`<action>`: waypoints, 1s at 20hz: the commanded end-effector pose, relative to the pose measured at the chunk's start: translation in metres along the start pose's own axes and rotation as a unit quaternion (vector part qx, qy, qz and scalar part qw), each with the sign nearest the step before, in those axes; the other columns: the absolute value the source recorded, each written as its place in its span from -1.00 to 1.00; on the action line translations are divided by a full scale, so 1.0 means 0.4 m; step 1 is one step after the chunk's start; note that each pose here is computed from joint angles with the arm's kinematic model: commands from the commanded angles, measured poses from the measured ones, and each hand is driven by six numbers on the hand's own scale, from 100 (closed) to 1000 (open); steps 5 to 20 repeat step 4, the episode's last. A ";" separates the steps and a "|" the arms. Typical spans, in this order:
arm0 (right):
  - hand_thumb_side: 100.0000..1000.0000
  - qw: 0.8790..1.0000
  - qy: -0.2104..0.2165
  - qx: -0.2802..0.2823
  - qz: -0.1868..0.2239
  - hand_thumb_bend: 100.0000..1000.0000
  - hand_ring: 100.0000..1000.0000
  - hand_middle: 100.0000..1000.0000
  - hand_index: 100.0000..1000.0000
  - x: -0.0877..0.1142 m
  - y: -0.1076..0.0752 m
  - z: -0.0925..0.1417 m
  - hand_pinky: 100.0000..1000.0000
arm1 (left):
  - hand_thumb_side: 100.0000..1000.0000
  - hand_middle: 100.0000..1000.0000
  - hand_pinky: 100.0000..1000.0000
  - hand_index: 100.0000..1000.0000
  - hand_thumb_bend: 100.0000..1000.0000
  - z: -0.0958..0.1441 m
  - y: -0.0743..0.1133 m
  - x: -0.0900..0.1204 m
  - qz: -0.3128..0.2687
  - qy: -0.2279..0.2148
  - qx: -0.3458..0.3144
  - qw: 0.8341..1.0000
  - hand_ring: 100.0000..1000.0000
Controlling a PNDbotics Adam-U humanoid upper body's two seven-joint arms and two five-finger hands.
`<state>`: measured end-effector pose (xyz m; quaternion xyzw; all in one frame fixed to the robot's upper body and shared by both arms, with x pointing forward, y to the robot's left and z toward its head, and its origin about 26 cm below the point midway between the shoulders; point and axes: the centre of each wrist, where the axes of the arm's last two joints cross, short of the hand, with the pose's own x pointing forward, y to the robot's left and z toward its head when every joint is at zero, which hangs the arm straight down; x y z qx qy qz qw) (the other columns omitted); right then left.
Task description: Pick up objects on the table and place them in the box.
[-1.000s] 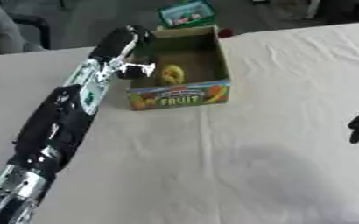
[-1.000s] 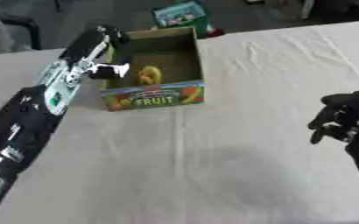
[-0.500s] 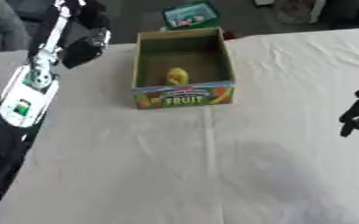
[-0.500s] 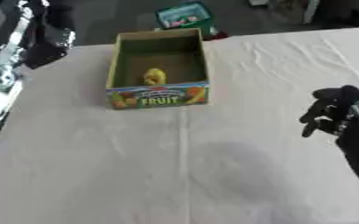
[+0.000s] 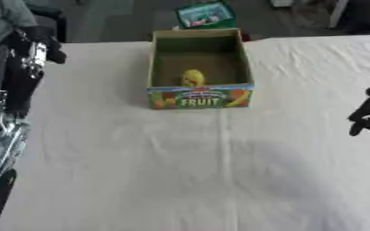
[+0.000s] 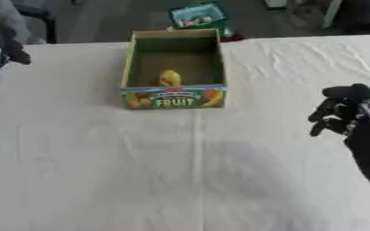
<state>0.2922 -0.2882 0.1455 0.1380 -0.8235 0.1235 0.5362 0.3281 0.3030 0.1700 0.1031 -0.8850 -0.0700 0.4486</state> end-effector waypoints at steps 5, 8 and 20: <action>0.27 1.000 -0.011 -0.005 0.008 -1.00 -0.01 -0.10 0.32 0.019 -0.008 0.000 -0.29 | 0.36 -0.13 0.00 0.30 -1.00 0.057 -0.022 -0.031 0.060 0.039 0.037 0.997 -0.09; 0.27 1.000 -0.011 -0.005 0.008 -1.00 -0.01 -0.10 0.32 0.019 -0.008 0.000 -0.29 | 0.36 -0.13 0.00 0.30 -1.00 0.057 -0.022 -0.031 0.060 0.039 0.037 0.997 -0.09; 0.27 1.000 -0.011 -0.005 0.008 -1.00 -0.01 -0.10 0.32 0.019 -0.008 0.000 -0.29 | 0.36 -0.13 0.00 0.30 -1.00 0.057 -0.022 -0.031 0.060 0.039 0.037 0.997 -0.09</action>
